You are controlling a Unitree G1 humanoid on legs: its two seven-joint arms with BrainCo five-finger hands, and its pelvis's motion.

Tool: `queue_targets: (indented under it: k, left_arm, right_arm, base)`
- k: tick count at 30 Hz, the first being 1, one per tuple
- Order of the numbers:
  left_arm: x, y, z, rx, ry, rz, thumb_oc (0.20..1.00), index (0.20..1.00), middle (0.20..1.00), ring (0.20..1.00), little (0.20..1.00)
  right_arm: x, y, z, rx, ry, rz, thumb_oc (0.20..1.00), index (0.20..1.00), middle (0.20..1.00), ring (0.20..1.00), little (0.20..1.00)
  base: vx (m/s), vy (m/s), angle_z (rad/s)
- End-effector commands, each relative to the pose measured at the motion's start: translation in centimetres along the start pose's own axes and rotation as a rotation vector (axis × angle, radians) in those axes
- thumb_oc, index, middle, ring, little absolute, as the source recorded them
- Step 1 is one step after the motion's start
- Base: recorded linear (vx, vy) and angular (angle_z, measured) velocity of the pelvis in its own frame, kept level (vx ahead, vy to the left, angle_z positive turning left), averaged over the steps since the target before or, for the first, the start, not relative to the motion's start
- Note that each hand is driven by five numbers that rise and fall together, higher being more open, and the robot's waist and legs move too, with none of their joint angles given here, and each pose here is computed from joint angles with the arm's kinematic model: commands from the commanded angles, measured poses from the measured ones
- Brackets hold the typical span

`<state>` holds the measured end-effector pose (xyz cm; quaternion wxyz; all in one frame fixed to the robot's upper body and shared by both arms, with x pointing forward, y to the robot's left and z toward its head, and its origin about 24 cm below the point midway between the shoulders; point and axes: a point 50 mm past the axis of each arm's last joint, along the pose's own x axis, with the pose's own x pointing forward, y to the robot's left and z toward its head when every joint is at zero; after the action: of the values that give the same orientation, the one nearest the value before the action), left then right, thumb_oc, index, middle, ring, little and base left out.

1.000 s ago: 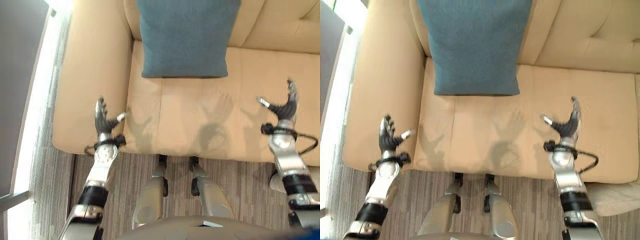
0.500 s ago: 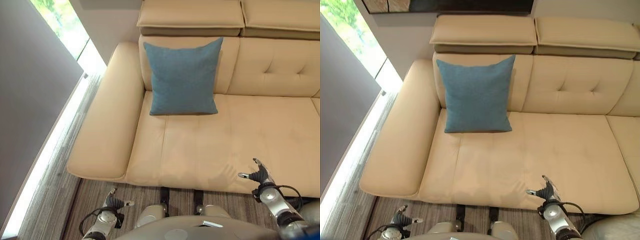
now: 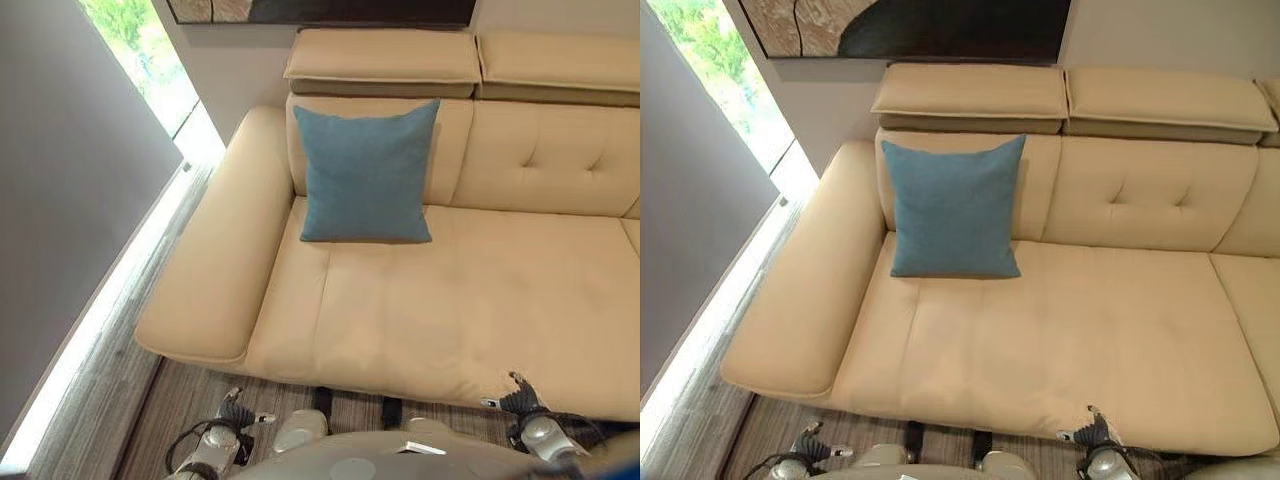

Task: Pick up all the scattered cushions and arrange them neatly on the sofa.

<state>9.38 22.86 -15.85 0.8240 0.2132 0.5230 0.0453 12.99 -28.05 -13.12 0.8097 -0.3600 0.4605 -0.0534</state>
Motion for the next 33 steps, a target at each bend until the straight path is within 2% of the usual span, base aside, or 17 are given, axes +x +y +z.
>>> queue_targets:
  k: [1, 10, 14, 23, 28, 33]
  left_arm:
    - [0.5, 1.1, 2.1, -0.011, -0.069, 0.024, 1.000, 1.000, 1.000, 1.000, 1.000]
    - [0.8, 1.8, 3.1, 0.006, -0.090, 0.029, 1.000, 1.000, 1.000, 1.000, 1.000]
    - [0.7, 2.0, 2.0, 0.033, -0.057, 0.020, 1.000, 1.000, 1.000, 1.000, 1.000]
    - [0.8, 1.2, 3.3, 0.043, -0.092, -0.009, 1.000, 1.000, 1.000, 1.000, 1.000]
    - [0.7, -0.4, 4.3, 0.055, -0.120, -0.056, 1.000, 1.000, 1.000, 1.000, 1.000]
    - [0.7, -0.7, 5.5, 0.060, -0.159, -0.054, 1.000, 1.000, 1.000, 1.000, 1.000]
  right_arm:
    - [0.4, -0.9, 0.5, -0.005, 0.005, -0.023, 1.000, 1.000, 1.000, 1.000, 1.000]
    - [0.8, -0.9, 2.0, 0.000, 0.003, -0.030, 1.000, 1.000, 1.000, 1.000, 1.000]
    - [0.5, 0.0, 1.1, 0.007, 0.022, -0.001, 1.000, 1.000, 1.000, 1.000, 1.000]
    - [0.1, 0.4, -0.1, 0.025, 0.062, -0.003, 1.000, 1.000, 1.000, 1.000, 1.000]
    - [-0.2, 0.7, -1.2, 0.012, 0.112, 0.007, 1.000, 1.000, 1.000, 1.000, 1.000]
    - [0.4, 0.6, 1.1, 0.012, 0.067, -0.007, 1.000, 1.000, 1.000, 1.000, 1.000]
  base:
    - [-0.09, 0.201, -0.31]
    - [-0.19, 0.182, -0.49]
    - [-0.18, 0.030, -0.91]
    - [-0.06, -0.122, -0.32]
    - [-0.13, 0.007, -0.41]
    - [-0.28, 0.253, -1.39]
